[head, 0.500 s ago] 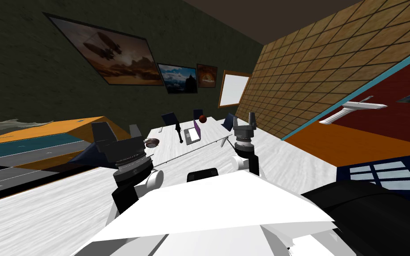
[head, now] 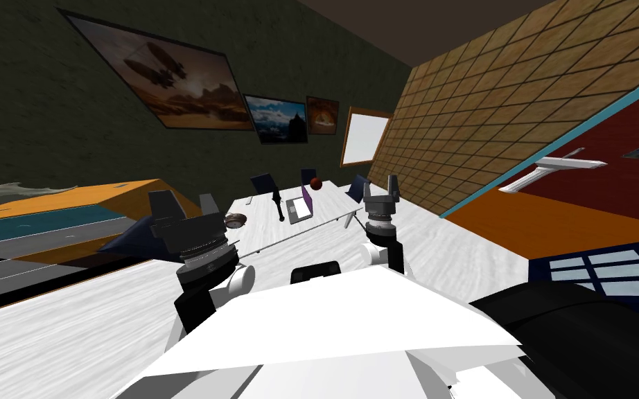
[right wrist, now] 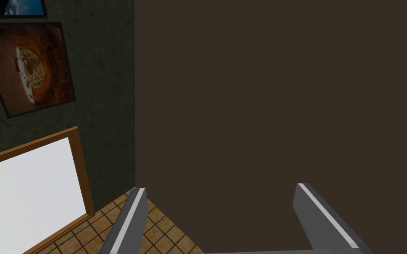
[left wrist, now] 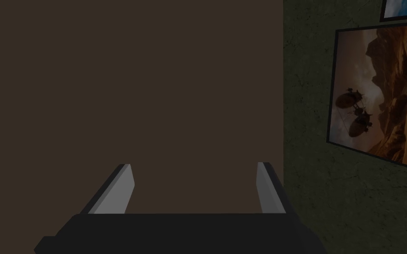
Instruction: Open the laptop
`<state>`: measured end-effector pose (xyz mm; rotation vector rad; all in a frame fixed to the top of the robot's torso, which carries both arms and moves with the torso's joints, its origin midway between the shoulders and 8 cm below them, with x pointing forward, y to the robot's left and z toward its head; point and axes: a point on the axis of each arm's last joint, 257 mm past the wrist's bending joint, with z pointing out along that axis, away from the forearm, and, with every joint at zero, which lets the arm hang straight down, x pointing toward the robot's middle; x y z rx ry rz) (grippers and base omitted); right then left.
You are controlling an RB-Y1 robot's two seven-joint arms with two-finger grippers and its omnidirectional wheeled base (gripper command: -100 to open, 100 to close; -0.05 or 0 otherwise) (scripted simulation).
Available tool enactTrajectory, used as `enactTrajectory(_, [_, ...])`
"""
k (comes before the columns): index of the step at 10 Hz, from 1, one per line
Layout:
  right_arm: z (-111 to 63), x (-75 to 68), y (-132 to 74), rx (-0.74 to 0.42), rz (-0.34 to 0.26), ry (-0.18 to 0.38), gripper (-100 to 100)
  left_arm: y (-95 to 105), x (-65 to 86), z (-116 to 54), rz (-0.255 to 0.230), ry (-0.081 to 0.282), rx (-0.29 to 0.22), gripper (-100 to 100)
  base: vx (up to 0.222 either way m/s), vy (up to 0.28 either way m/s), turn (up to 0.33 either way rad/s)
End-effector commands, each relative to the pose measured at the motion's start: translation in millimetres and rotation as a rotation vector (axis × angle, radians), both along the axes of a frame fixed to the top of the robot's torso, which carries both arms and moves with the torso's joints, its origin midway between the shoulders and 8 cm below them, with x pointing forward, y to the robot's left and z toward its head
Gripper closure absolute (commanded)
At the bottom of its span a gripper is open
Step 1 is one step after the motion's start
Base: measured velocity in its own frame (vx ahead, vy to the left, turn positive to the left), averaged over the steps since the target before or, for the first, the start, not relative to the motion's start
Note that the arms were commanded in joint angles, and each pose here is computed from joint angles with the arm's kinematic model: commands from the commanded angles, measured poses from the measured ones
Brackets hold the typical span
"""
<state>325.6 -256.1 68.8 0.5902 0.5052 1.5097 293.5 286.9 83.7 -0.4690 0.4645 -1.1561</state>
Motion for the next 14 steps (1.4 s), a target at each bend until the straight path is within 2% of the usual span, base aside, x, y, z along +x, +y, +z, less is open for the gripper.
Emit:
enactTrajectory(1, [0.0,0.0,0,0.0,0.0,0.0,0,0.0,0.0,0.0,0.0,0.0,0.0,0,0.0,0.0,0.0])
enactTrajectory(4, [0.0,0.0,0,0.0,0.0,0.0,0,0.0,0.0,0.0,0.0,0.0,0.0,0,0.0,0.0,0.0])
enactTrajectory(5, [0.0,0.0,0,0.0,0.0,0.0,0,-4.5,4.6,-1.9,-0.016,0.02,0.04,-100,0.017,-0.019,-0.004])
enactTrajectory(9, [-0.2,0.1,0,0.0,0.0,0.001,0,-8.0,24.6,-13.4,-0.03,0.105,0.143,-100,0.035,-0.069,-0.008])
enactTrajectory(14, [-0.2,0.1,0,0.0,0.0,0.001,0,13.0,56.7,-34.3,0.029,0.242,0.21,-100,0.074,-0.134,-0.012])
